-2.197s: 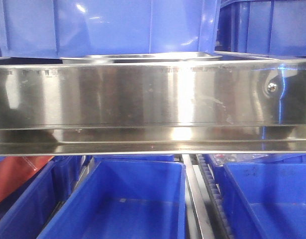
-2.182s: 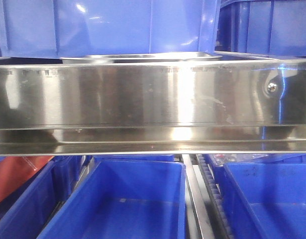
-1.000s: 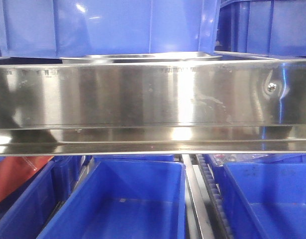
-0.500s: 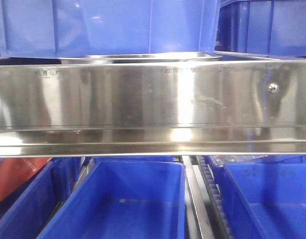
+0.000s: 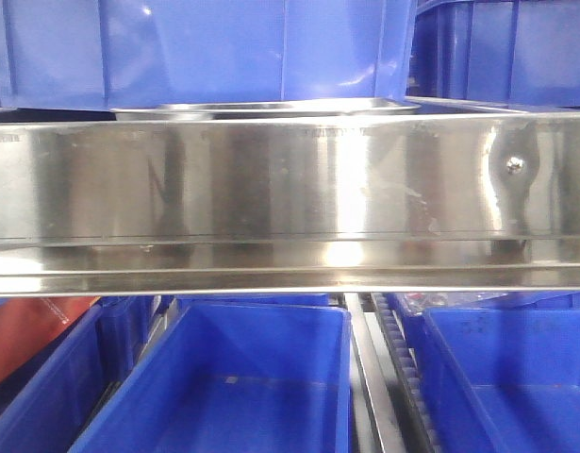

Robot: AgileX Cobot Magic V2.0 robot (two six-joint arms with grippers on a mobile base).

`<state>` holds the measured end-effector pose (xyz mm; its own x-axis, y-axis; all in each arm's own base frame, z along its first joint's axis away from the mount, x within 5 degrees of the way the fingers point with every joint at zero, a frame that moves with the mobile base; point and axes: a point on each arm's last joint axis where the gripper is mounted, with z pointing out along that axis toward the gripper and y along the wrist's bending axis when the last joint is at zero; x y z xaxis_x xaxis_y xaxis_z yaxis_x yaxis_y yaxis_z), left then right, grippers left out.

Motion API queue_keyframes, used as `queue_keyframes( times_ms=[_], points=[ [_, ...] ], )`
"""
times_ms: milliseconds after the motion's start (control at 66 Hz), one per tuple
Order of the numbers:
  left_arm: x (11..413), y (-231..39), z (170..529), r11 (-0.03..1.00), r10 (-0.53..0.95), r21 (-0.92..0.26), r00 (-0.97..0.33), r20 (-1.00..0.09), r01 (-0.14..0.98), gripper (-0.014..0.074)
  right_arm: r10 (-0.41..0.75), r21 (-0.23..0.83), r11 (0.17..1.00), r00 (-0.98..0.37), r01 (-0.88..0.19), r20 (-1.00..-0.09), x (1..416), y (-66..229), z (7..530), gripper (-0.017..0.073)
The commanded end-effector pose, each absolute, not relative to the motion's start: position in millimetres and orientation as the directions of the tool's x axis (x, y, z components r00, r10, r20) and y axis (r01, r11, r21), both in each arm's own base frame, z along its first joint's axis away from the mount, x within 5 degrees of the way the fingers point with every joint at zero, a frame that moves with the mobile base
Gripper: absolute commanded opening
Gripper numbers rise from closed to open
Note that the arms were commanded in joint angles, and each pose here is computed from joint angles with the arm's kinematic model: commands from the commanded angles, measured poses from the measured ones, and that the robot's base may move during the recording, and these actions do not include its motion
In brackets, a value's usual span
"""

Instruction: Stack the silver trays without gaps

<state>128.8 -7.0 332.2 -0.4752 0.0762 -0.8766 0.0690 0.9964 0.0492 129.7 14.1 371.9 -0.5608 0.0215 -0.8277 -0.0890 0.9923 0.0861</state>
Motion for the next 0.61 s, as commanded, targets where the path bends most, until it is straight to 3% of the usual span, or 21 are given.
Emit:
queue_keyframes(
  times_ms=[0, 318, 591],
  points=[
    [143, -8, 328, 0.996, 0.079, 0.051, -0.507, -0.858, 0.069, 0.0011, 0.011, 0.077, 0.993, -0.575, -0.09, -0.818, 146, 15, 371, -0.0017],
    [178, -13, 317, 0.997, 0.037, 0.0, -0.511, -0.859, 0.071, 0.0011, 0.038, 0.102, 0.992, -0.611, -0.071, -0.791, 196, 17, 350, -0.0017],
    [210, -28, 342, 0.992, -0.029, -0.096, -0.608, -0.793, 0.078, -0.0018, 0.076, 0.194, 0.977, -0.71, -0.086, -0.7, 229, 45, 350, -0.0014]
  ],
)
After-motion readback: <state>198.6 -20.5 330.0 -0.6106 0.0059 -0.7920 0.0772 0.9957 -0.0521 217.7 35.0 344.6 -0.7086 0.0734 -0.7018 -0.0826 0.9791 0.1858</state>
